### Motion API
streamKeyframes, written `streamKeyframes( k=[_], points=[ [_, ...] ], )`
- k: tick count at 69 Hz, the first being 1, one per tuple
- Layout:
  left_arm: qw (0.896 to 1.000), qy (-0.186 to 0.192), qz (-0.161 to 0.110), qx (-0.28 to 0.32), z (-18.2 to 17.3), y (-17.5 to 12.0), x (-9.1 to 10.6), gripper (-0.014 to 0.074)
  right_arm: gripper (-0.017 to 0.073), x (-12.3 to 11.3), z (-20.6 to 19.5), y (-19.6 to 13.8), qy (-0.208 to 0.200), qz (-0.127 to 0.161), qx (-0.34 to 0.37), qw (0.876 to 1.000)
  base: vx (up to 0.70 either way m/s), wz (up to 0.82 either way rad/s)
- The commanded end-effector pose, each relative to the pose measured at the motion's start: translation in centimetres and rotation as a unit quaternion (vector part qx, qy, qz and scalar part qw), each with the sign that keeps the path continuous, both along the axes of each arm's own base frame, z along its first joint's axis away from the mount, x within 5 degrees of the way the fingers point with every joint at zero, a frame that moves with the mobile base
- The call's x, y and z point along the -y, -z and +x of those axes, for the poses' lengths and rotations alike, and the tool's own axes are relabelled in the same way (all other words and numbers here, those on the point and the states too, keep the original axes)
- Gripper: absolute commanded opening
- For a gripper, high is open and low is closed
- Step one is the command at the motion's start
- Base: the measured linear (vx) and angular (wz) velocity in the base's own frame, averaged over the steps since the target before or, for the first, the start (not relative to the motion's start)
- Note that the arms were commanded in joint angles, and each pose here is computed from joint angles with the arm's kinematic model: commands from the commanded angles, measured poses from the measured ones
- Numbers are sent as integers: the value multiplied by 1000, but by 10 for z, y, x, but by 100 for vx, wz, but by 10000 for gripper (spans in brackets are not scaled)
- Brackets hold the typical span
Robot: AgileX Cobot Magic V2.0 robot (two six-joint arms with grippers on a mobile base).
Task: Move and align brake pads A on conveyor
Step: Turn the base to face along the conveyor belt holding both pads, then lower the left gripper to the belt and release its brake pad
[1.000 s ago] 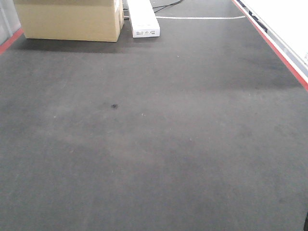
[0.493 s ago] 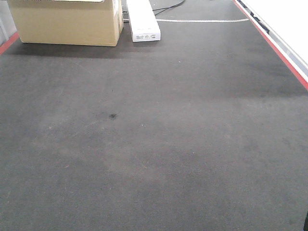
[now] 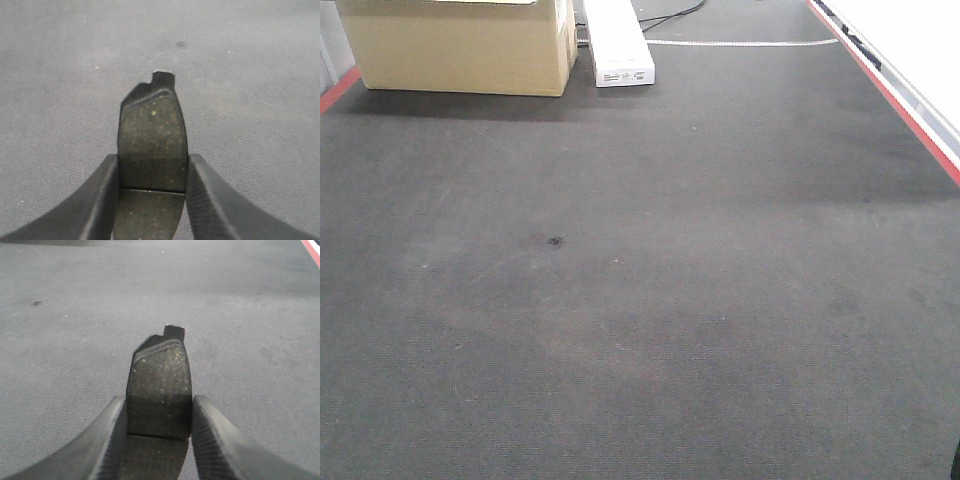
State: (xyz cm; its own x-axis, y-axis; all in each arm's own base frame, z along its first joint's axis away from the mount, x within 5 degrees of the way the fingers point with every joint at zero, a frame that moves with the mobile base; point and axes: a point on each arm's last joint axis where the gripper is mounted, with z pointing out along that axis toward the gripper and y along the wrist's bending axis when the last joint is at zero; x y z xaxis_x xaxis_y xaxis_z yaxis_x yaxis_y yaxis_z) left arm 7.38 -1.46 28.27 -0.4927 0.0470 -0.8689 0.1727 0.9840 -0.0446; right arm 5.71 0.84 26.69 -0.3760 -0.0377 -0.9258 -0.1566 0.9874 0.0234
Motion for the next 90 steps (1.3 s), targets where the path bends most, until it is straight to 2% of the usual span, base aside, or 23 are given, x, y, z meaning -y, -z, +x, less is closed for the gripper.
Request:
streamKeyframes(
  k=[1,42,61,71,90],
  points=[
    [998,5,-16,54,4,-17,2,-6,-7,-1,3,-17,-2,4,56,998,0,0],
    [998,5,-17,54,4,-16,2,-6,-7,-1,3,-17,-2,4,56,998,0,0],
    [995,9,-52,80,9,-22,6,-6,-7,-1,3,-17,-2,4,56,998,0,0],
    [997,10,-48,66,29,-20,12,-6,-7,-1,3,-17,-2,4,56,998,0,0],
    [999,9,-20,-28,102,-19,33,-6,-7,-1,3,-17,-2,4,56,998,0,0]
  ],
)
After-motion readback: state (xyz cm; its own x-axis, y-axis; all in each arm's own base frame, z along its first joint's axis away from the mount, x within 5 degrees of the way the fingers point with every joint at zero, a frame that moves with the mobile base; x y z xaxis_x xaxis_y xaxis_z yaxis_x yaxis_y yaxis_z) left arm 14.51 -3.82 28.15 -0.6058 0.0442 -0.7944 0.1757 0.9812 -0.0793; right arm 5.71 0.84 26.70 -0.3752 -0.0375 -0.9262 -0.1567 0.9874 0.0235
